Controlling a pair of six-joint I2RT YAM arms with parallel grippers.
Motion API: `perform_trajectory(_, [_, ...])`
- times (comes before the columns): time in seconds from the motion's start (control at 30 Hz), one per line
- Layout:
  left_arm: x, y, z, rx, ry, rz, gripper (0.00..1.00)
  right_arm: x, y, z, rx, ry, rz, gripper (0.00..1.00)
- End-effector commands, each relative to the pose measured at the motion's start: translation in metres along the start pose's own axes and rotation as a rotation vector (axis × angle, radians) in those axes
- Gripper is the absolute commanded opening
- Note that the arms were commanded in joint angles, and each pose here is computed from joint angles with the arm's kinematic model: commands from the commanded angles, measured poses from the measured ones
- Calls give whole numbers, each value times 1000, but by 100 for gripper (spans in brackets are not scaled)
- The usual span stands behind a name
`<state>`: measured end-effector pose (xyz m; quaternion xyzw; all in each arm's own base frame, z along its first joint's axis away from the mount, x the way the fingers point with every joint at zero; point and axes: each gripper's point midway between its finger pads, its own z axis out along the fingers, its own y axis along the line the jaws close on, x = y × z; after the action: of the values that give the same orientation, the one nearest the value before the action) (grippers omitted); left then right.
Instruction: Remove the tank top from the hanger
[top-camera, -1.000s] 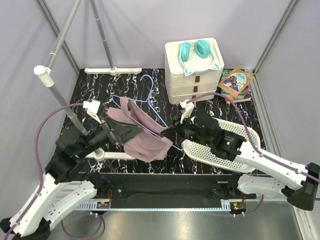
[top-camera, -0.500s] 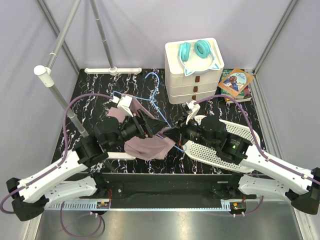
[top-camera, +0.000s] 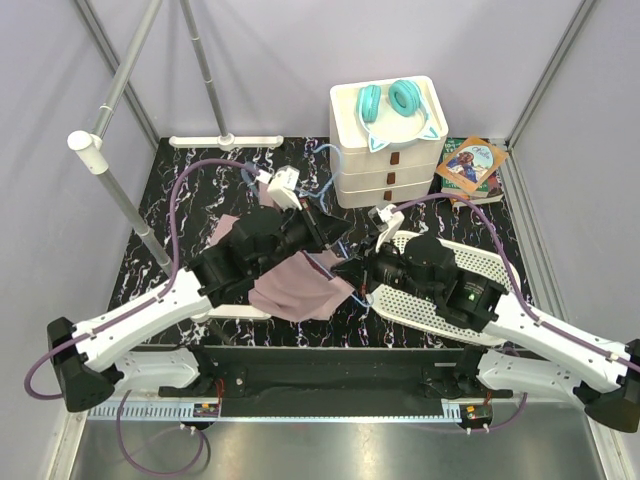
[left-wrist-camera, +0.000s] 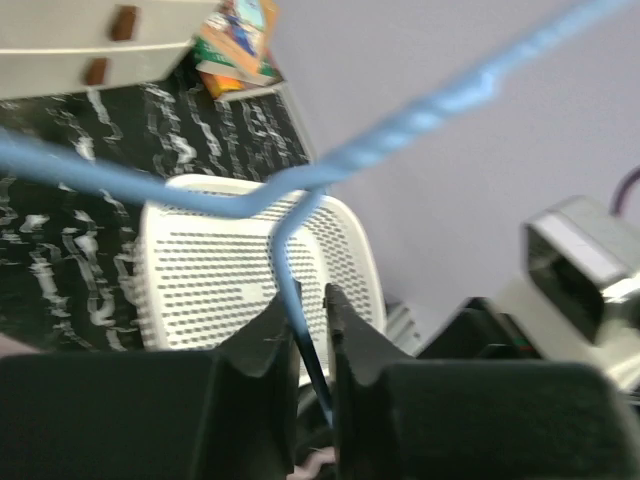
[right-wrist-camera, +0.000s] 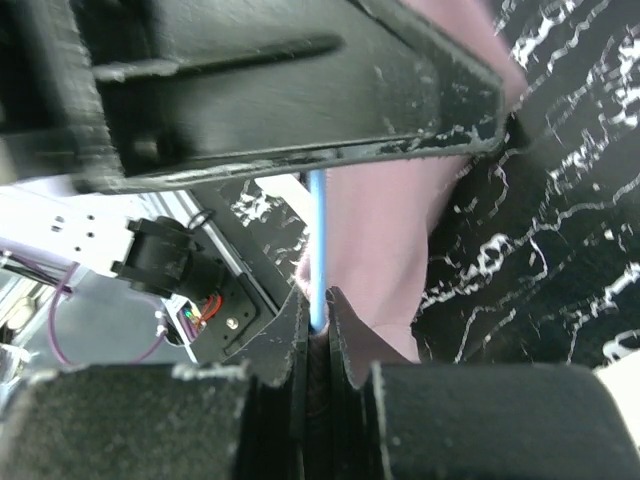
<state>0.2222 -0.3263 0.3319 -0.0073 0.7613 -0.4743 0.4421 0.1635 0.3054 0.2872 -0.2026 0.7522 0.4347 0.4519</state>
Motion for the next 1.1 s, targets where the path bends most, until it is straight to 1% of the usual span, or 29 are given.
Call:
perform_trajectory(0.0, [-33,-38,1,89,-74,49,0,-8,9,-9,-24,-23,35,19])
perform_trajectory(0.03, [-31,-37,1,75,-57,57,0,-6,9,-11,-17,-14,41,31])
perform_trajectory(0.07, [-30,-38,4,70,-46,60,0,-5,7,-13,-4,-7,51,40])
perform_trajectory(0.1, [-32,-44,2,85,-39,43,0,2,4,-18,20,28,86,62])
perform_trajectory(0.13, [-31,-46,2,89,-30,41,0,-4,3,-22,43,18,104,72])
perform_trajectory(0.17, [-30,-45,0,83,-20,38,0,-4,4,-27,49,26,121,80])
perform_trajectory(0.2, [-32,-45,-2,70,-20,-1,0,-7,6,-37,59,38,153,93])
perform_trajectory(0.23, [-29,-42,-5,56,-8,-20,0,-8,7,-42,66,42,173,98])
perform_trajectory(0.27, [-28,-43,-8,61,-4,-39,0,-8,10,-49,58,51,190,100])
perform_trajectory(0.33, [-25,-46,-20,73,22,-92,0,-18,19,-68,36,35,232,100])
perform_trajectory(0.37, [-27,-50,-25,85,26,-105,0,-11,22,-76,29,75,252,100])
perform_trajectory(0.4, [-29,-55,-31,105,33,-114,0,-19,29,-87,6,60,274,100])
perform_trajectory(0.5, [-27,-62,-39,135,63,-101,0,-12,32,-103,-4,93,285,99])
perform_trajectory(0.53, [-27,-62,-38,139,64,-98,0,-11,29,-105,10,96,288,95])
perform_trajectory(0.6, [-17,-73,-42,210,122,-85,0,-14,24,-108,39,78,293,90])
perform_trajectory(0.63, [-16,-76,-42,232,128,-83,0,-17,24,-109,43,62,297,86])
perform_trajectory(0.67, [-11,-75,-42,237,144,-85,0,-23,21,-106,65,37,308,77])
perform_trajectory(0.77, [-2,-71,-44,251,163,-119,0,-30,14,-99,122,21,324,59])
perform_trajectory(0.83, [-3,-73,-46,272,150,-141,0,-40,20,-96,122,22,314,58])
perform_trajectory(0.87, [-1,-72,-47,279,154,-159,0,-34,18,-87,145,72,290,62])
perform_trajectory(0.9, [-4,-77,-49,305,141,-163,0,-44,22,-89,142,64,283,63])
perform_trajectory(0.97, [-4,-81,-50,325,145,-163,0,-43,17,-84,189,92,275,63])
perform_trajectory(1.07, [-6,-83,-51,338,140,-154,0,-41,17,-79,177,114,263,62])
